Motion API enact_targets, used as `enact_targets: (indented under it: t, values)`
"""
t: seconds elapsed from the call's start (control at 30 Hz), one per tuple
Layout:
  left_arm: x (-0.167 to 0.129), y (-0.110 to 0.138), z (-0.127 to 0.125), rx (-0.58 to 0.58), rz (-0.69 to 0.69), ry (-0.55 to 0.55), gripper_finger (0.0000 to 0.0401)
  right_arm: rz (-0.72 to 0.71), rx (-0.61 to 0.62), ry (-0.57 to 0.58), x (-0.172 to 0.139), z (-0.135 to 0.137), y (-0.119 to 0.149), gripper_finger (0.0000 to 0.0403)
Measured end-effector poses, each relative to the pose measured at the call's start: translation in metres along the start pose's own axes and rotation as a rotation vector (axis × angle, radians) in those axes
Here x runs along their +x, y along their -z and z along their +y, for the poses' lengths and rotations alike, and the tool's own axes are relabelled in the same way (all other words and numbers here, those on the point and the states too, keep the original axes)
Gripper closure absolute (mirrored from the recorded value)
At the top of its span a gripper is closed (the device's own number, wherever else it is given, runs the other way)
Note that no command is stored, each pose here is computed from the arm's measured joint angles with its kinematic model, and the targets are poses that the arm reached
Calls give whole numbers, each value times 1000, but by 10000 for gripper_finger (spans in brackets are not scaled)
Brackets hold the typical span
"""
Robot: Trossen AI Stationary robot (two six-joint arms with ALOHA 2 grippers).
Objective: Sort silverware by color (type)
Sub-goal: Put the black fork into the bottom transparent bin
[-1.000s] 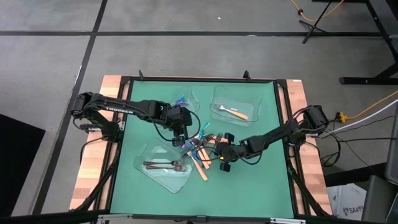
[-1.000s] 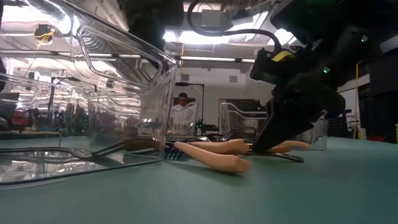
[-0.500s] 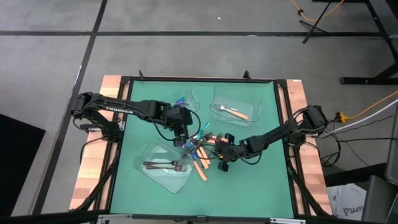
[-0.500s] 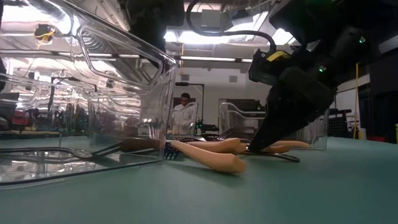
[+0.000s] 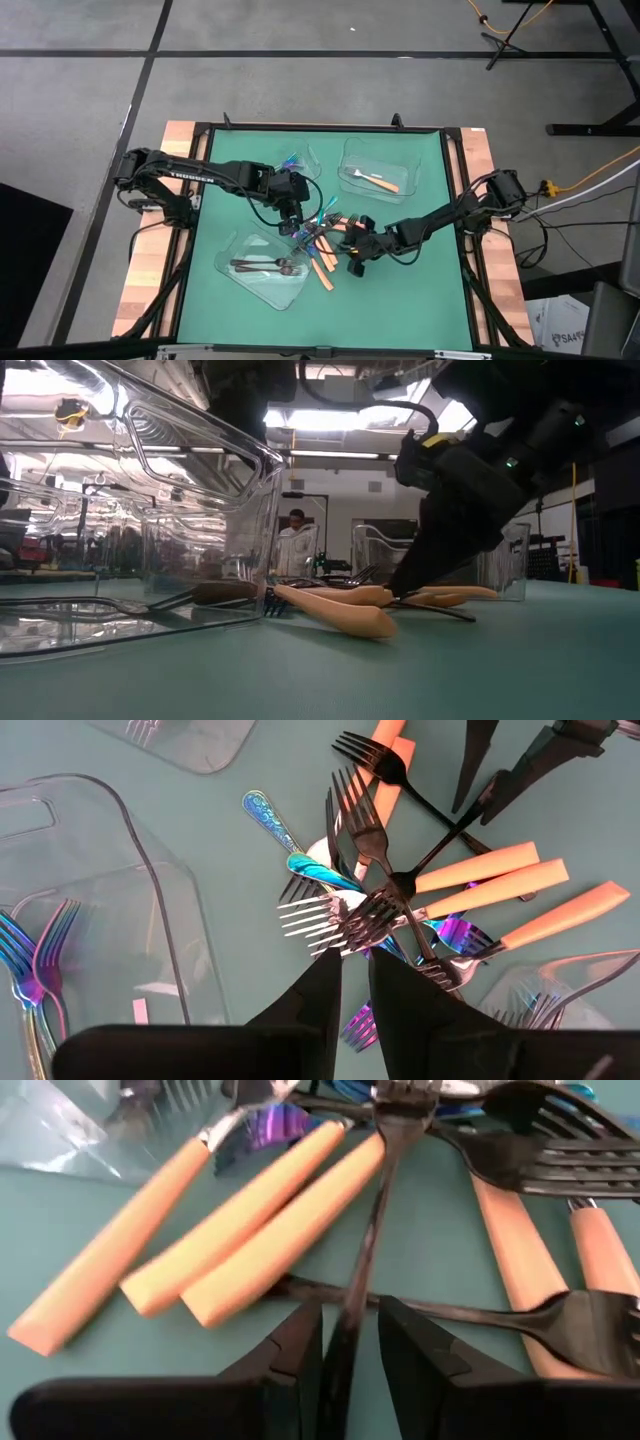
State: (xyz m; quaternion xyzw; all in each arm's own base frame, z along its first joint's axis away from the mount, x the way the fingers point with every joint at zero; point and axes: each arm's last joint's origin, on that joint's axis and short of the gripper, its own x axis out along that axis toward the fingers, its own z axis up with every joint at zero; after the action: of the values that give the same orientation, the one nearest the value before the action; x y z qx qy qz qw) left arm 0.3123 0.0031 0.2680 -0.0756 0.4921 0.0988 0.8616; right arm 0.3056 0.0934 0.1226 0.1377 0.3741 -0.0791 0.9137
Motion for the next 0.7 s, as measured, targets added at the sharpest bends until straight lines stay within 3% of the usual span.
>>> enact_targets:
  t: [0.7]
  values:
    - [0,0,0,0,0,0,351,58,16,-15,13,-1,10,308]
